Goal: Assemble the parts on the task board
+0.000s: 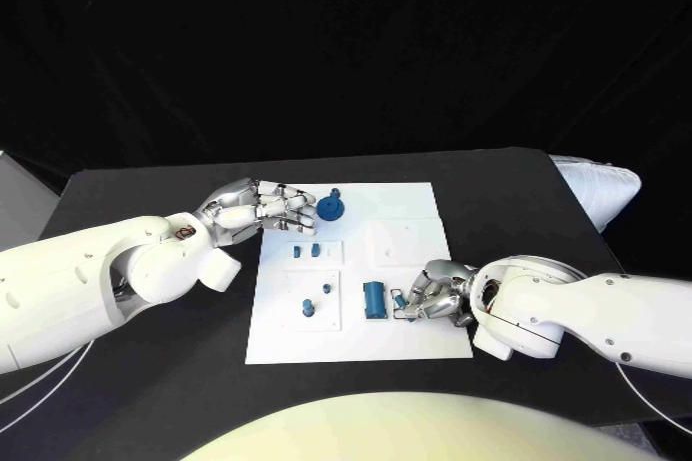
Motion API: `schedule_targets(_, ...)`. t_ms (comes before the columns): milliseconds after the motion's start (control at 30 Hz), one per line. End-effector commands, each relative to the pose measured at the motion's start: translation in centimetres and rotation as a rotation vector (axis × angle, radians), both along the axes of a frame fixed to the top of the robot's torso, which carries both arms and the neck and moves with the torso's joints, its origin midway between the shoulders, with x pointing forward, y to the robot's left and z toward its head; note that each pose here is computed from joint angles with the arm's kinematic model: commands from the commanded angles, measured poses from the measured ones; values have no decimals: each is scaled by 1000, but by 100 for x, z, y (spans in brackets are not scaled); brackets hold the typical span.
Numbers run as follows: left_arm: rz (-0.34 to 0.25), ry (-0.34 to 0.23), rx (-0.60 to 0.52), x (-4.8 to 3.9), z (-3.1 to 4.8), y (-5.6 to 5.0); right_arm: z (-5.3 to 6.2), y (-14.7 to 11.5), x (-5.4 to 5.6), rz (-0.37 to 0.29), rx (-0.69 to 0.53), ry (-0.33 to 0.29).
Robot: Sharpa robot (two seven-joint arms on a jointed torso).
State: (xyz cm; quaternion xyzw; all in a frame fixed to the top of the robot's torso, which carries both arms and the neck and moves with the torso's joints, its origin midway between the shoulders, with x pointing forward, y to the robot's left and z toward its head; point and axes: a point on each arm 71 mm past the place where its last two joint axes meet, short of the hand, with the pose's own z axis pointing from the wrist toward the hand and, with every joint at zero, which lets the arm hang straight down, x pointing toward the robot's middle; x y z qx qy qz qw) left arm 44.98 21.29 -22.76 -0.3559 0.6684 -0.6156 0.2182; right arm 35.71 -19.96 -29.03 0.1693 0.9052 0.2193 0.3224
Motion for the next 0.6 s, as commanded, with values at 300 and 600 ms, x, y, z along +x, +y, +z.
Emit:
schedule_targets(300,-30,6,-3,-19,-3,-17,16,55,-25,-10,40,-30)
schedule_targets(600,-35,13,5,-20,-11,-19,34,75,-33,-28,62,-47)
